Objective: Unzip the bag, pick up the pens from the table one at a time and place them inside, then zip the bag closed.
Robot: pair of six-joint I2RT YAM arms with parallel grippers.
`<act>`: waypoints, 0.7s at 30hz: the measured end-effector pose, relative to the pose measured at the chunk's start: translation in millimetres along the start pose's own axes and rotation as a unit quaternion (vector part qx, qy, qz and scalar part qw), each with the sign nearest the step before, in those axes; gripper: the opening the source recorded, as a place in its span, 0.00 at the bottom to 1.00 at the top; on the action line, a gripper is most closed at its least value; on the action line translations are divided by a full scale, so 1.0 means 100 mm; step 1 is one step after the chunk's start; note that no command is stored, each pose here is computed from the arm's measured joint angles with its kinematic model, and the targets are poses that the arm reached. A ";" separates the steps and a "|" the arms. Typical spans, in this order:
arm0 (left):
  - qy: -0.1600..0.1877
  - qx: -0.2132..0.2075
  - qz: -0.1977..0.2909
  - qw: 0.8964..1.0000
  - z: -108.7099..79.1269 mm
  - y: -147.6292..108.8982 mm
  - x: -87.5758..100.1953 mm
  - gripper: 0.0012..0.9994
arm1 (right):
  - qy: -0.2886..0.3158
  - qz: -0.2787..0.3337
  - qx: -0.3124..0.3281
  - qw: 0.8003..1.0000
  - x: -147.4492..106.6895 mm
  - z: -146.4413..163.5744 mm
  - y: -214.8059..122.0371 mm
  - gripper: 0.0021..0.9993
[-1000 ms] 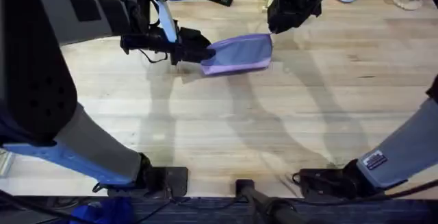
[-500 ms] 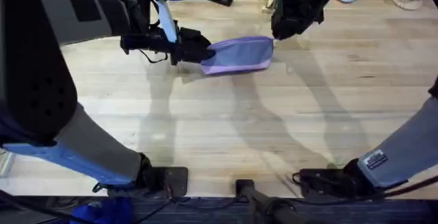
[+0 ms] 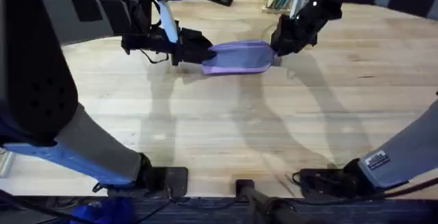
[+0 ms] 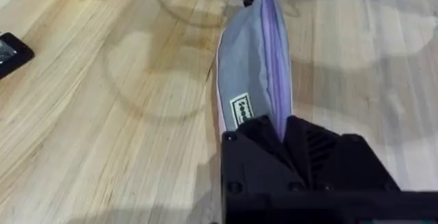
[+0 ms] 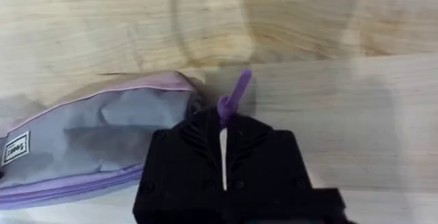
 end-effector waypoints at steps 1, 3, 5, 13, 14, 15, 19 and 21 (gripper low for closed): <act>0.000 0.000 0.000 1.000 0.00 0.00 0.00 0.04 | 0.004 0.001 0.000 1.000 -0.01 -0.01 0.01 0.03; 0.000 0.000 0.000 1.000 0.00 0.00 0.00 0.04 | 0.009 0.001 0.000 1.000 -0.02 -0.03 0.02 0.03; 0.000 0.000 0.000 1.000 0.00 0.00 0.00 0.04 | 0.012 0.001 0.001 1.000 -0.02 -0.03 0.03 0.03; 0.000 0.001 0.004 1.000 0.00 0.00 -0.01 0.04 | 0.024 0.006 -0.005 1.000 -0.02 -0.10 0.03 0.10; -0.001 0.002 0.005 1.000 0.01 -0.01 -0.02 0.04 | 0.027 0.006 -0.012 1.000 -0.01 -0.14 0.03 0.13; -0.001 0.004 0.006 1.000 0.01 -0.02 -0.02 0.04 | 0.030 0.005 -0.018 0.999 0.00 -0.18 0.03 0.17; -0.003 0.007 0.006 1.000 0.02 -0.04 -0.04 0.07 | 0.036 -0.008 -0.027 0.999 0.08 -0.23 0.00 0.35; -0.004 0.008 0.006 1.000 0.03 -0.05 -0.04 0.14 | 0.032 -0.020 -0.022 0.999 0.13 -0.20 -0.08 0.62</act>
Point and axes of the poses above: each hand's point on the last joint's axis, 136 mm out from that joint toward the fingers, its own y axis out along the fingers, its own z axis along the line the jaws close on, x = y × z, the point moved 3 cm from there along -y, back along the fingers, and after that the axes turned 15 degrees about y, right-handed, at the moved point
